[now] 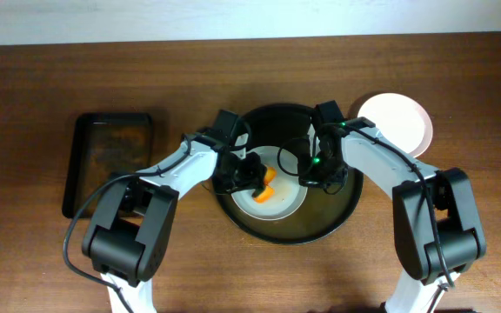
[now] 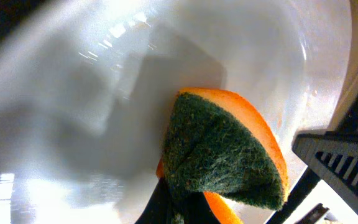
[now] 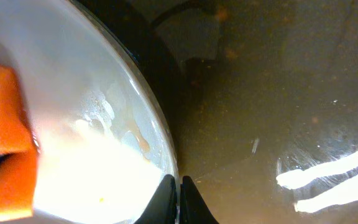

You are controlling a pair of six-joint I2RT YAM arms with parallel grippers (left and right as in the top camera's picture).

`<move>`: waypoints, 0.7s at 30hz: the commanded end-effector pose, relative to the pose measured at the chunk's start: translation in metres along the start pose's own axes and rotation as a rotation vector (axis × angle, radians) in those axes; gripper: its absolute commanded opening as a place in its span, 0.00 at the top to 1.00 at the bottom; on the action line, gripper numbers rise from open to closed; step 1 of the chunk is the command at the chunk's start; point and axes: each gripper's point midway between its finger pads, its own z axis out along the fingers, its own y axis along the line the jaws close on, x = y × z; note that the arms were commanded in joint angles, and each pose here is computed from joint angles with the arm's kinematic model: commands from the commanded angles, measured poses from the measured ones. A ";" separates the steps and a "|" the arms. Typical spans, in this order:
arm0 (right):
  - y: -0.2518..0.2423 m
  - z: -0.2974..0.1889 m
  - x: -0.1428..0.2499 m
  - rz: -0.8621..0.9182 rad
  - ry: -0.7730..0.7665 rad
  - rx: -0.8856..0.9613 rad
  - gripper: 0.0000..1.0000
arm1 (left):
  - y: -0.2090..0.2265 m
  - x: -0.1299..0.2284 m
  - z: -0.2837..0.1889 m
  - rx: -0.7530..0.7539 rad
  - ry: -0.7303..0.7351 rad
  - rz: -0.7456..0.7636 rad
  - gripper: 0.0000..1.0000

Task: Clean dirty plates on tray and stack at the side
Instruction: 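Scrub the last plate with the sponge in the left gripper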

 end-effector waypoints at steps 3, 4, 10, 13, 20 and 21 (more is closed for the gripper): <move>-0.004 -0.006 0.001 -0.007 -0.014 0.034 0.96 | 0.021 -0.034 -0.059 -0.215 -0.257 0.137 0.99; -0.004 -0.006 0.001 -0.007 -0.014 0.034 0.96 | 0.013 -0.038 -0.078 -0.222 -0.315 0.167 0.99; -0.005 -0.006 0.001 -0.007 -0.015 0.037 0.96 | 0.005 -0.041 -0.148 -0.292 -0.498 0.175 0.99; -0.004 -0.007 -0.007 -0.015 -0.048 0.039 0.64 | 0.008 -0.038 -0.147 -0.302 -0.482 0.169 0.99; -0.003 -0.005 -0.006 -0.018 -0.048 0.033 0.77 | 0.015 -0.034 -0.147 -0.332 -0.467 0.158 0.99; -0.005 -0.001 -0.003 -0.017 -0.044 0.034 0.77 | 0.015 -0.034 -0.147 -0.332 -0.467 0.158 0.99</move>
